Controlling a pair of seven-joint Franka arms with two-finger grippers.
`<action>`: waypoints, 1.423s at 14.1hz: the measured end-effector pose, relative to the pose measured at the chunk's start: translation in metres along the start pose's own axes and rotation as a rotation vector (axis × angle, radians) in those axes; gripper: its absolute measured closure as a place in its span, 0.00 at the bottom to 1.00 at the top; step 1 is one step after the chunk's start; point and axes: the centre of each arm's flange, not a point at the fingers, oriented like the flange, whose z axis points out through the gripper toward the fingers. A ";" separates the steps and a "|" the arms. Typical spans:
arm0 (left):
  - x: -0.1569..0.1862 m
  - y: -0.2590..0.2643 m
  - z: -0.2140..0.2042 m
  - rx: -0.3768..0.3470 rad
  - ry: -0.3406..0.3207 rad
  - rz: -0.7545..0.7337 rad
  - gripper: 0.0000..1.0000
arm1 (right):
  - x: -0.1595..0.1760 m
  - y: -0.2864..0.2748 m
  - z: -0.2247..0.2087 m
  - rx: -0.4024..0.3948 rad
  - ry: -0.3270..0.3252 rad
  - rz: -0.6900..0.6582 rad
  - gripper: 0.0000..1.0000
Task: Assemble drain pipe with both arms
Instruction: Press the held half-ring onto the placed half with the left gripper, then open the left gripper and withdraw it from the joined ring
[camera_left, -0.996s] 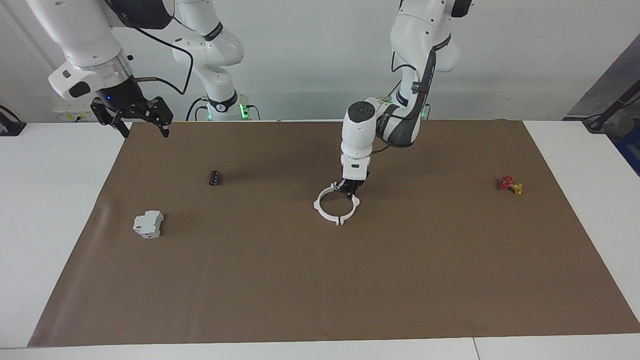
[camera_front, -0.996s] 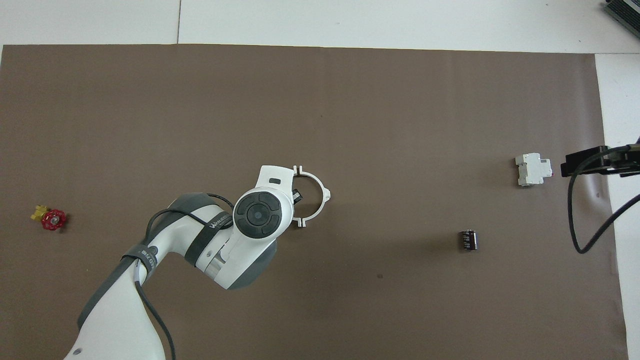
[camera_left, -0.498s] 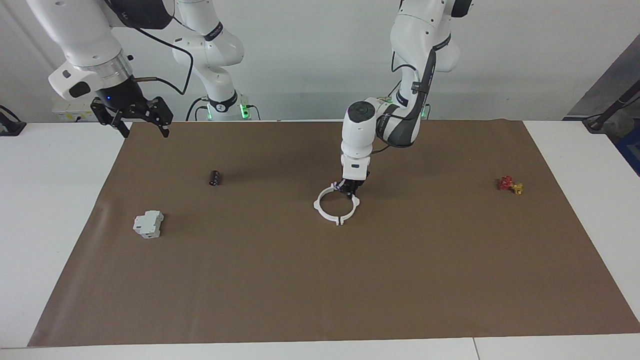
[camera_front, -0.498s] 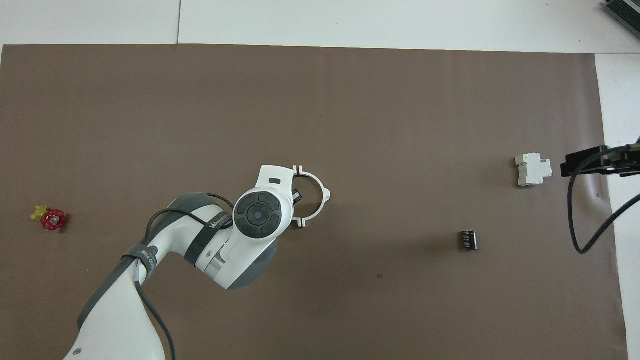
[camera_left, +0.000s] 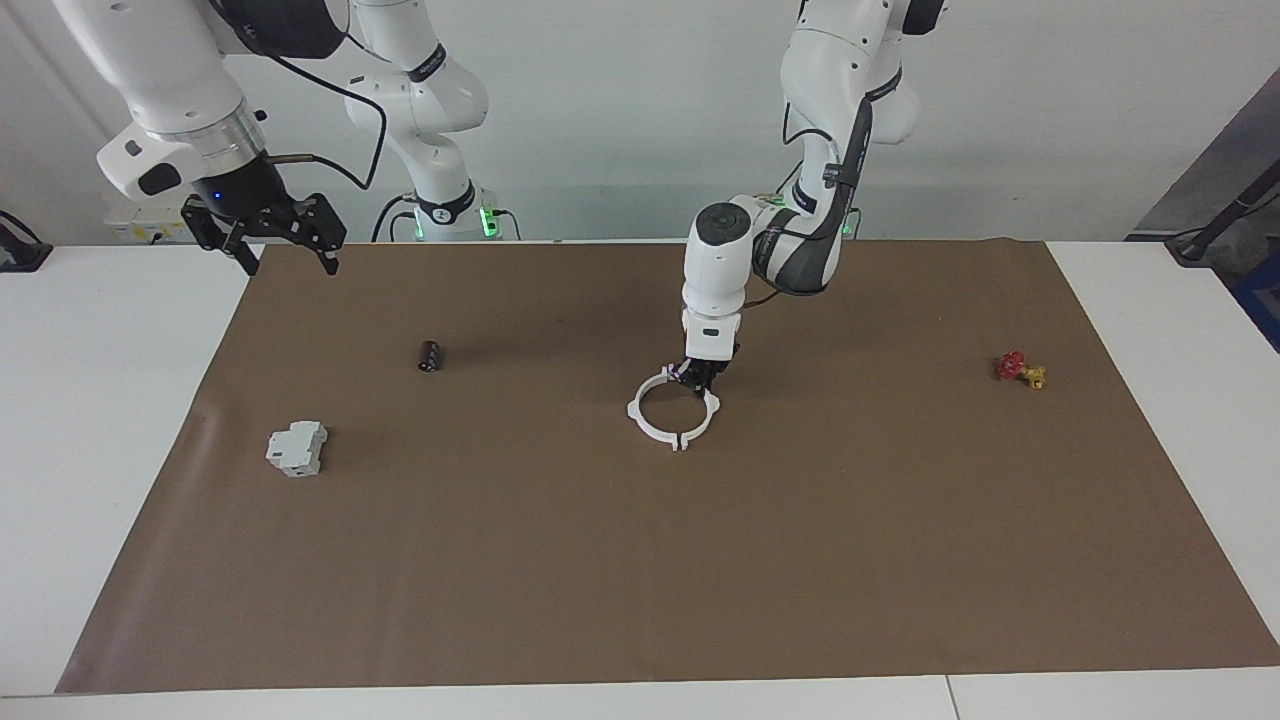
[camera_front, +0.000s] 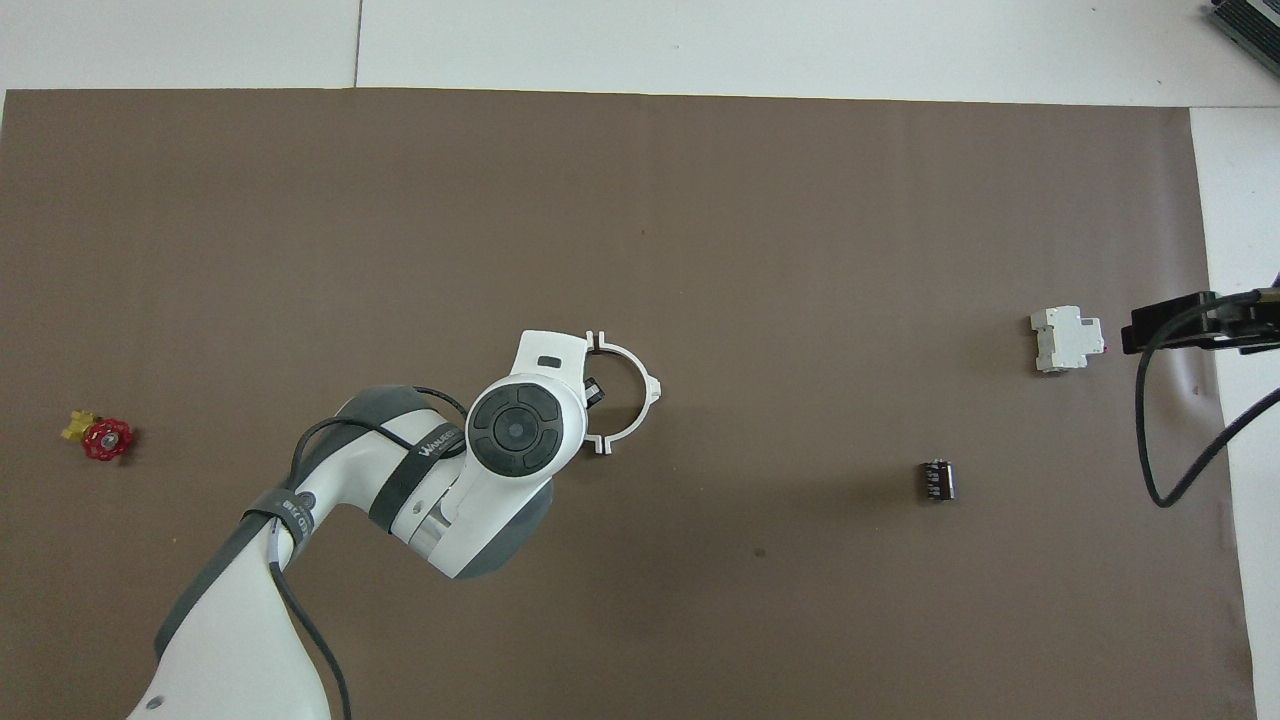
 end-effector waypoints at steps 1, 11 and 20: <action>0.000 0.000 0.000 0.001 0.004 0.005 0.86 | 0.000 0.000 0.000 0.000 0.000 0.000 0.00; 0.000 0.000 0.001 0.009 0.024 0.030 0.00 | 0.000 -0.002 0.000 0.001 0.001 -0.003 0.00; 0.020 0.005 -0.026 0.043 0.035 0.020 0.00 | -0.001 0.001 0.000 0.002 -0.007 0.003 0.00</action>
